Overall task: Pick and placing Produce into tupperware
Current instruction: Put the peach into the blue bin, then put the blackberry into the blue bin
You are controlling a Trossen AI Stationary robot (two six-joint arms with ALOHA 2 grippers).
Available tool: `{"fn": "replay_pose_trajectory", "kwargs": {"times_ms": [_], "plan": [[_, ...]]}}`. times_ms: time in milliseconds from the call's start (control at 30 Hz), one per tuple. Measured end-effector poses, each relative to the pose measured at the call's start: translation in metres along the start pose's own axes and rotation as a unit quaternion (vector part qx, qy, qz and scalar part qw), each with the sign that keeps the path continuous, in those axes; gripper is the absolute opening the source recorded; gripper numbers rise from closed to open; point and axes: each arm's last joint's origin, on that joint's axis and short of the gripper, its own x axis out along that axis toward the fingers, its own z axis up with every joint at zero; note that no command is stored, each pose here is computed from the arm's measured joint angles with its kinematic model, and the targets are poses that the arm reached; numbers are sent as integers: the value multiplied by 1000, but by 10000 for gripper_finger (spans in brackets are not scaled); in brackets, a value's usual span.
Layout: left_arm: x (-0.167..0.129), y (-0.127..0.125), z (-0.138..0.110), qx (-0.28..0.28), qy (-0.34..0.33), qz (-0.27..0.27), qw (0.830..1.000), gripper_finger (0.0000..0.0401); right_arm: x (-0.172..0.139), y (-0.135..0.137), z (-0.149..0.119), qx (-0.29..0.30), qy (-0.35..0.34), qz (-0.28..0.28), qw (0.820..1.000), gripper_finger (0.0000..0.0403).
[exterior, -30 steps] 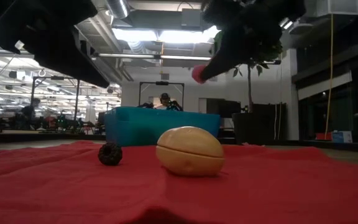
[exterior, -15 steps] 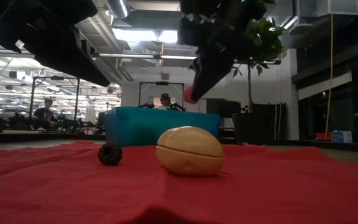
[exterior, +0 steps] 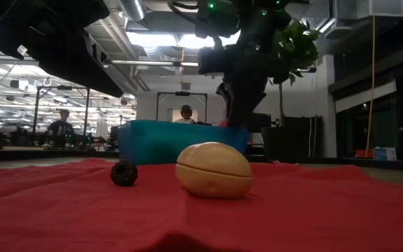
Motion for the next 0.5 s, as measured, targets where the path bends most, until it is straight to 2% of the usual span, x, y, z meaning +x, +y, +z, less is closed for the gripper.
{"fn": "replay_pose_trajectory", "kwargs": {"times_ms": [200,500], "plan": [[0,0,0,0,0,0,1000,2,-1,0,2,1,-12,-2,1000,112],[0,0,0,0,0,0,1000,25,-1,-1,3,12,-19,-3,1000,181]]}}
